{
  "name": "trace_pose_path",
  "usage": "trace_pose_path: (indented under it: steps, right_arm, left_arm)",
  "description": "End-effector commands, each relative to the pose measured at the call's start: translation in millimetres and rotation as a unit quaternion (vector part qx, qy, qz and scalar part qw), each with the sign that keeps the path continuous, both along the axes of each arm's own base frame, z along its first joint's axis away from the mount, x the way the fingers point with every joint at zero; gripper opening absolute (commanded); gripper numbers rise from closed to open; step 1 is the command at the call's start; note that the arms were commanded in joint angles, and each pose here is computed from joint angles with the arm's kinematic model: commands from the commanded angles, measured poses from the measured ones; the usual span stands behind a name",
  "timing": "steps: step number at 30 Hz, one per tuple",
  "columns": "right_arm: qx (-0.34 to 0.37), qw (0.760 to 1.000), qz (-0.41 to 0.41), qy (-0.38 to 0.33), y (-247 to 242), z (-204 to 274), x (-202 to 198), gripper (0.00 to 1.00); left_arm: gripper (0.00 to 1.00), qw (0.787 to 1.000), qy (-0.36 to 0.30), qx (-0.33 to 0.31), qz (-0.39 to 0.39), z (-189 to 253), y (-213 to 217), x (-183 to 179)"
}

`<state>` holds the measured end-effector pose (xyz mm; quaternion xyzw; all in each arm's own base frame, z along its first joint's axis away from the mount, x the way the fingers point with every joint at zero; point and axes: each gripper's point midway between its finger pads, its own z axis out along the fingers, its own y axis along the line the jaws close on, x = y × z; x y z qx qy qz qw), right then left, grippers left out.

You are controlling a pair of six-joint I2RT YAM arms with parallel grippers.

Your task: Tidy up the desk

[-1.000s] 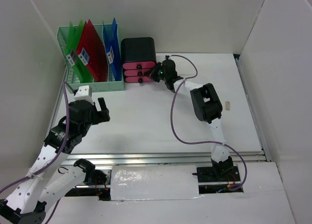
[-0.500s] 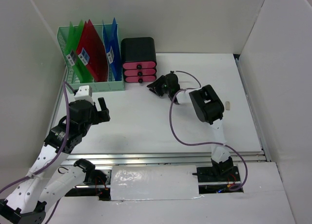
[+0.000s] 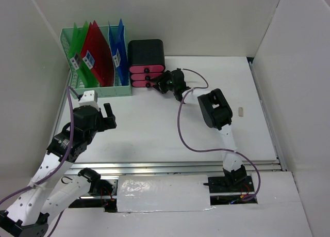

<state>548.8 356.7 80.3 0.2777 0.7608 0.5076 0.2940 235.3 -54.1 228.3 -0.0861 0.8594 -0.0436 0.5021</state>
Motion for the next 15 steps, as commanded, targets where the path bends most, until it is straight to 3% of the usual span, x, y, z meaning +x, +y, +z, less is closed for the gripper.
trace_pose_path:
  steps: [1,15]
  right_arm:
    - [0.007,0.999,0.006,0.037,9.9,-12.2,0.6,0.54]
    - [0.013,0.998,0.01,0.052,20.7,-18.8,6.6,0.55]
  left_arm:
    - [1.0,1.0,-0.017,0.003,-0.006,6.3,-0.9,5.1]
    - [0.99,1.0,-0.018,0.001,-0.01,7.0,-2.3,5.2]
